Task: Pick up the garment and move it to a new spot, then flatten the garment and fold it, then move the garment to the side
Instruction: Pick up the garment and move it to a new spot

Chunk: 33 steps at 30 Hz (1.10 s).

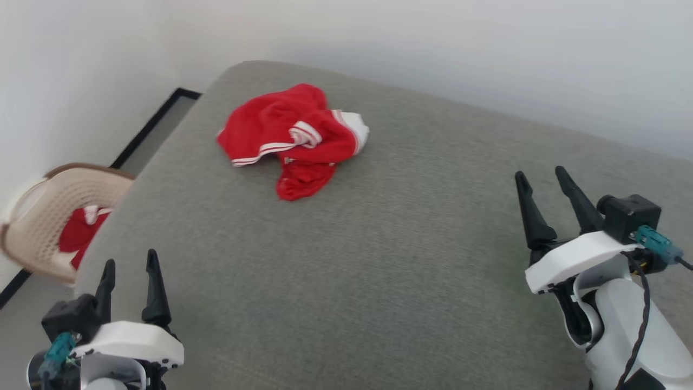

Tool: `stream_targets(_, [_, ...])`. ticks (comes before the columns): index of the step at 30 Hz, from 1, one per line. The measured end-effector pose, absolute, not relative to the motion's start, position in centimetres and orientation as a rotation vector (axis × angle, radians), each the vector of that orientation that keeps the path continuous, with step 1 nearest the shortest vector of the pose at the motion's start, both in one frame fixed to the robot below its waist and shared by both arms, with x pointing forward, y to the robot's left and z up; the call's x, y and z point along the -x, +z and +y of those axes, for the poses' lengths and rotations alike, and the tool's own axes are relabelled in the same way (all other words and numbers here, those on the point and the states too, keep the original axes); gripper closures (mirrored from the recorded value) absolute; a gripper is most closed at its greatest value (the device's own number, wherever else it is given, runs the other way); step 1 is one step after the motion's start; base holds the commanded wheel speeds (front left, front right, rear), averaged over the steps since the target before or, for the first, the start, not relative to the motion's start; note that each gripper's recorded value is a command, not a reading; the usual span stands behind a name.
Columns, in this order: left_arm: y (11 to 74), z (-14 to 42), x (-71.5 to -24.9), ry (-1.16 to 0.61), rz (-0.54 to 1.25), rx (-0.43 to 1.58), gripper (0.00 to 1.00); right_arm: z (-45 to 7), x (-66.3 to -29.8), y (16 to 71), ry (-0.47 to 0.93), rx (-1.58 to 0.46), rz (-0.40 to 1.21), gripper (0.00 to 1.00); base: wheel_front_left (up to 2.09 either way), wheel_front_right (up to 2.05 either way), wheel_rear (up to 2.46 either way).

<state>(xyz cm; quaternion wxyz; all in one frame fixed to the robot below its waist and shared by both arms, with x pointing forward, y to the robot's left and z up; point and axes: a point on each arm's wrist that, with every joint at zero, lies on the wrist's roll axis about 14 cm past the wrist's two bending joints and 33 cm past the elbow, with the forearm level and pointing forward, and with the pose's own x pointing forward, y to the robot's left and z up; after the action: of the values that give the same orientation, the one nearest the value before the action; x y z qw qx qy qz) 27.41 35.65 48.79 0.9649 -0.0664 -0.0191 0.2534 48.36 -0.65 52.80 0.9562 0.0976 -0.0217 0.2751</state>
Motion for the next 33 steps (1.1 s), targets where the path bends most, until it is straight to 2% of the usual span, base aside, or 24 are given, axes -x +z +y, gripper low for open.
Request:
stream_targets(11, [49.4, 37.9, -21.2, 0.691, -0.081, 0.139, 0.00, 7.2, -46.4, 52.7, 0.754, -0.234, -0.014, 0.00, 0.00, 0.00, 0.00])
stream_targets(19, [49.2, 37.9, -20.2, 0.721, -0.074, 0.128, 0.00, 8.7, -46.3, 52.7, 0.801, -0.229, -0.008, 0.00, 0.00, 0.00, 0.00])
stream_targets(25, [49.2, 36.7, -22.5, 0.645, -0.068, 0.131, 0.00, 7.4, -46.8, 52.4, 0.777, -0.213, -0.007, 0.00, 0.00, 0.00, 0.00])
stream_targets(33, [51.6, 35.2, -31.2, 0.439, -0.093, 0.071, 0.00, 3.3, -48.3, 51.8, 0.680, -0.224, -0.014, 0.00, 0.00, 0.00, 0.00])
